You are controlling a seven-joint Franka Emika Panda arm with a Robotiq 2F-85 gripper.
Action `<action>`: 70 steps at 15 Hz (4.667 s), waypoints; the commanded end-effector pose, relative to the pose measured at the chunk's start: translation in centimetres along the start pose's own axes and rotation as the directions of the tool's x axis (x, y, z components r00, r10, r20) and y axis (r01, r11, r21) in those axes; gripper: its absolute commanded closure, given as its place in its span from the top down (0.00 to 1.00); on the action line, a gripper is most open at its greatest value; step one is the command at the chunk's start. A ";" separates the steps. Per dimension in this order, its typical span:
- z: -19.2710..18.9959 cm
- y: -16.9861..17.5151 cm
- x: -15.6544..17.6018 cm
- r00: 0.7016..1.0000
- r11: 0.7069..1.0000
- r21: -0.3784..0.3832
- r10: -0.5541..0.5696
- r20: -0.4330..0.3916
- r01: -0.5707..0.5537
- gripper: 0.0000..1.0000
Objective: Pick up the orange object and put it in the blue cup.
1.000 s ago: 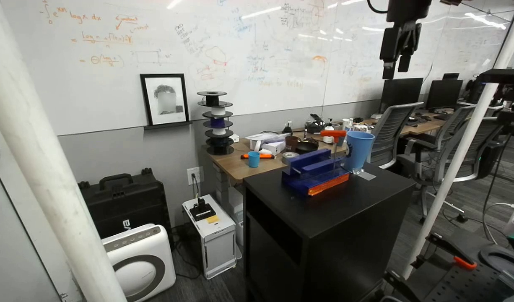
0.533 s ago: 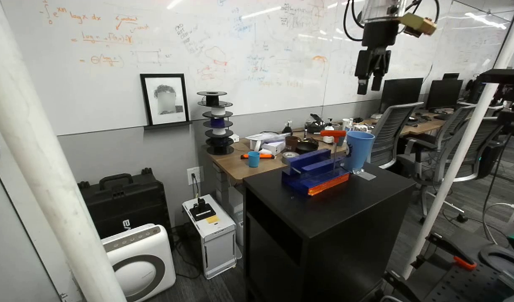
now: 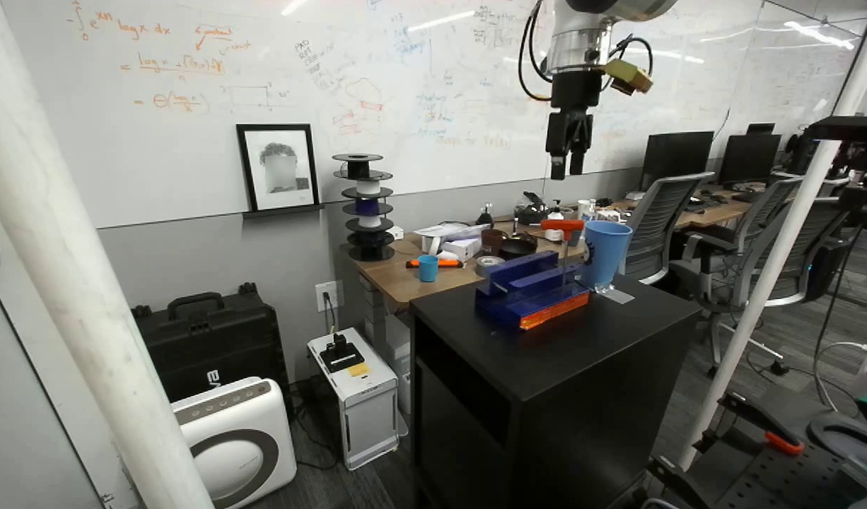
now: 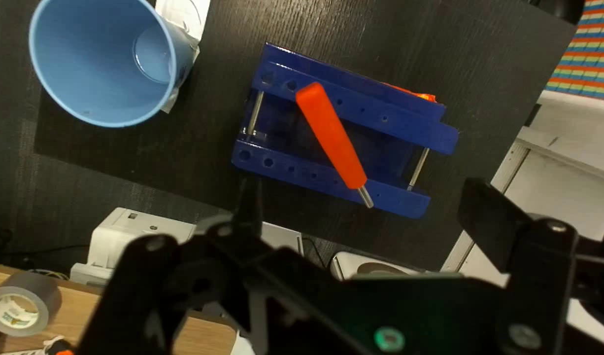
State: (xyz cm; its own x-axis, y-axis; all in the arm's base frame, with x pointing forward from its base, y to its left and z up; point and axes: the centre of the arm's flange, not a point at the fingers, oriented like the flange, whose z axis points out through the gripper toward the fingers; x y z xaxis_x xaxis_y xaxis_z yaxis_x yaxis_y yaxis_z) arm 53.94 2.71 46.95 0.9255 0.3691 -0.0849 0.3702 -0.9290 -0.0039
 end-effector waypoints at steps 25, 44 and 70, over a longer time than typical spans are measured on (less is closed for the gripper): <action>8.6 -2.5 0.6 0.944 0.965 -0.043 -0.241 0.224 0.257 0.42; 2.0 -0.3 -0.6 0.973 0.972 -0.127 -0.181 0.142 0.200 0.17; -4.2 5.4 -9.0 0.928 0.915 -0.193 0.370 0.043 -0.355 0.16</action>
State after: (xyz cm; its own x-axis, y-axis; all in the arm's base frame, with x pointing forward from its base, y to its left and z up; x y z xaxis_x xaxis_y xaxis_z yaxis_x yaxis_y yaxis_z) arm 48.68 -4.45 52.14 0.9878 0.0551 -0.1459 0.0838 -0.9765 0.1985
